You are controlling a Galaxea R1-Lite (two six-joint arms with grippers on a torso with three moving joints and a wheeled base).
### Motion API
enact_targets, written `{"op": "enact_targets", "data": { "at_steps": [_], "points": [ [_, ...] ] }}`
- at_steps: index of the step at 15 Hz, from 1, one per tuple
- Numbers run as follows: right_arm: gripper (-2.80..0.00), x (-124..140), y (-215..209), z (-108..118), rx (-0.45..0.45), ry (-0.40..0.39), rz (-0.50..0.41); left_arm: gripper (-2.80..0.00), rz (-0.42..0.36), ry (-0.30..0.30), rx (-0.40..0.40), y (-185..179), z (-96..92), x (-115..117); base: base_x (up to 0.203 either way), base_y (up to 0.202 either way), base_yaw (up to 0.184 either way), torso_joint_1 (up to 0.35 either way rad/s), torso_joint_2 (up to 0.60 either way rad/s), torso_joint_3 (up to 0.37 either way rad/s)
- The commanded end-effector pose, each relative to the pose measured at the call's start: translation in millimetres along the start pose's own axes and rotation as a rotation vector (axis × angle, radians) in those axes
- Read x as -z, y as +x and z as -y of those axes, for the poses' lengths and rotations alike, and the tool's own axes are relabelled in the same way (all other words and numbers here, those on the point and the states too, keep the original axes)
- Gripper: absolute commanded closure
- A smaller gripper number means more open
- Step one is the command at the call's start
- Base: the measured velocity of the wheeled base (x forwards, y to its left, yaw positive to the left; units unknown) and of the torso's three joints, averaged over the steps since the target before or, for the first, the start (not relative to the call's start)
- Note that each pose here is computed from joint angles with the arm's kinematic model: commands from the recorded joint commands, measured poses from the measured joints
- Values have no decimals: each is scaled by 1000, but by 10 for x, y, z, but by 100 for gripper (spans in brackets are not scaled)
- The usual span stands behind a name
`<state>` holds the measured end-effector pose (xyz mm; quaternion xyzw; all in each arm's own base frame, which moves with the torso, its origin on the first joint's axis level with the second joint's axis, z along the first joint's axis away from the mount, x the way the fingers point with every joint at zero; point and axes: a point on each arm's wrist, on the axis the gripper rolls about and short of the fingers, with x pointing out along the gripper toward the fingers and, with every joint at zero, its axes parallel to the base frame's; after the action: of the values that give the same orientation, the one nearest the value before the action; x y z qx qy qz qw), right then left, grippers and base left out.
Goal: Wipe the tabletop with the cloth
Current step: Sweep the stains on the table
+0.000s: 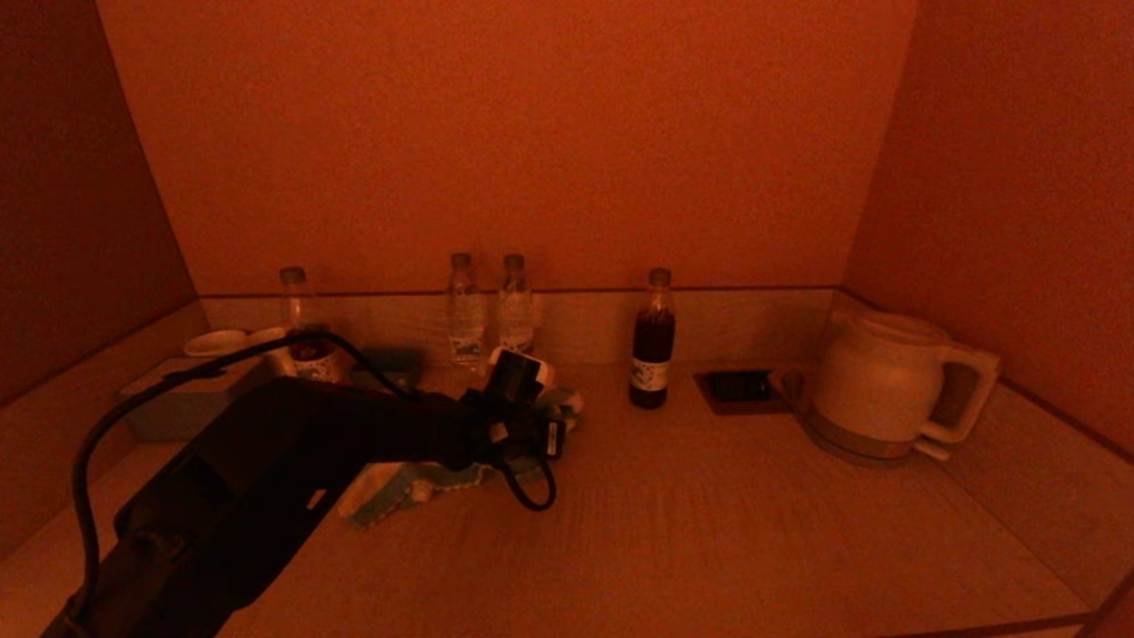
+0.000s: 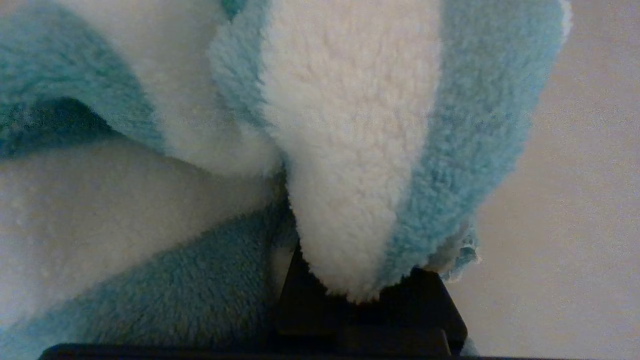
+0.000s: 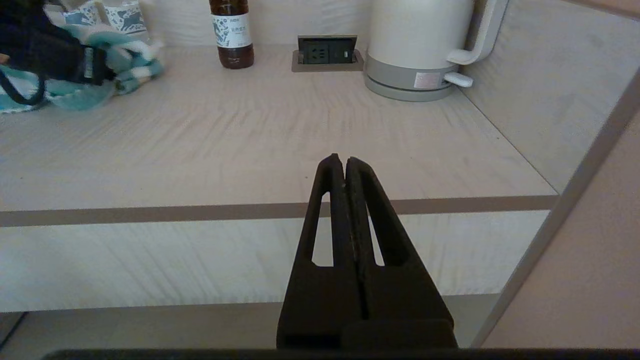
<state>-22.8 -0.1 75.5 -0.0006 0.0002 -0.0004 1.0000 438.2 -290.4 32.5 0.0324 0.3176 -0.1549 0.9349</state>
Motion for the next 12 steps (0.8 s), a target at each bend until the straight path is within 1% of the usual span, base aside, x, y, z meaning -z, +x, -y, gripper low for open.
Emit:
{"op": "enact_targets", "data": {
  "at_steps": [1, 4, 6, 7, 8, 9, 10, 11, 12],
  "points": [
    [0, 0, 0, 0, -1, 0, 0, 0, 15, -22, -22, 3, -154, -68, 0, 0, 0, 0, 0, 0],
    [0, 2, 0, 0, -1, 0, -1, 0, 21, -15, -26, 42, -199, -55, 0, 0, 0, 0, 0, 0],
    [0, 0, 0, 0, -1, 0, 0, 0, 33, -14, -10, 44, -164, -57, 0, 0, 0, 0, 0, 0],
    [0, 0, 0, 0, -1, 0, 0, 0, 43, -9, 7, 25, -97, -64, 0, 0, 0, 0, 0, 0],
    [0, 0, 0, 0, -1, 0, 0, 0, 45, -8, 9, 24, -89, -64, 0, 0, 0, 0, 0, 0],
    [0, 0, 0, 0, -1, 0, 0, 0, 52, 8, 40, -6, 65, -43, 0, 0, 0, 0, 0, 0],
    [0, 0, 0, 0, -1, 0, 0, 0, 60, 17, 58, -23, 148, -35, 0, 0, 0, 0, 0, 0],
    [0, 0, 0, 0, -1, 0, 0, 0, 64, 31, 82, -57, 281, -13, 0, 0, 0, 0, 0, 0],
    [0, 0, 0, 0, -1, 0, 0, 0, 67, 60, 132, -138, 548, 37, 0, 0, 0, 0, 0, 0]
  ]
}}
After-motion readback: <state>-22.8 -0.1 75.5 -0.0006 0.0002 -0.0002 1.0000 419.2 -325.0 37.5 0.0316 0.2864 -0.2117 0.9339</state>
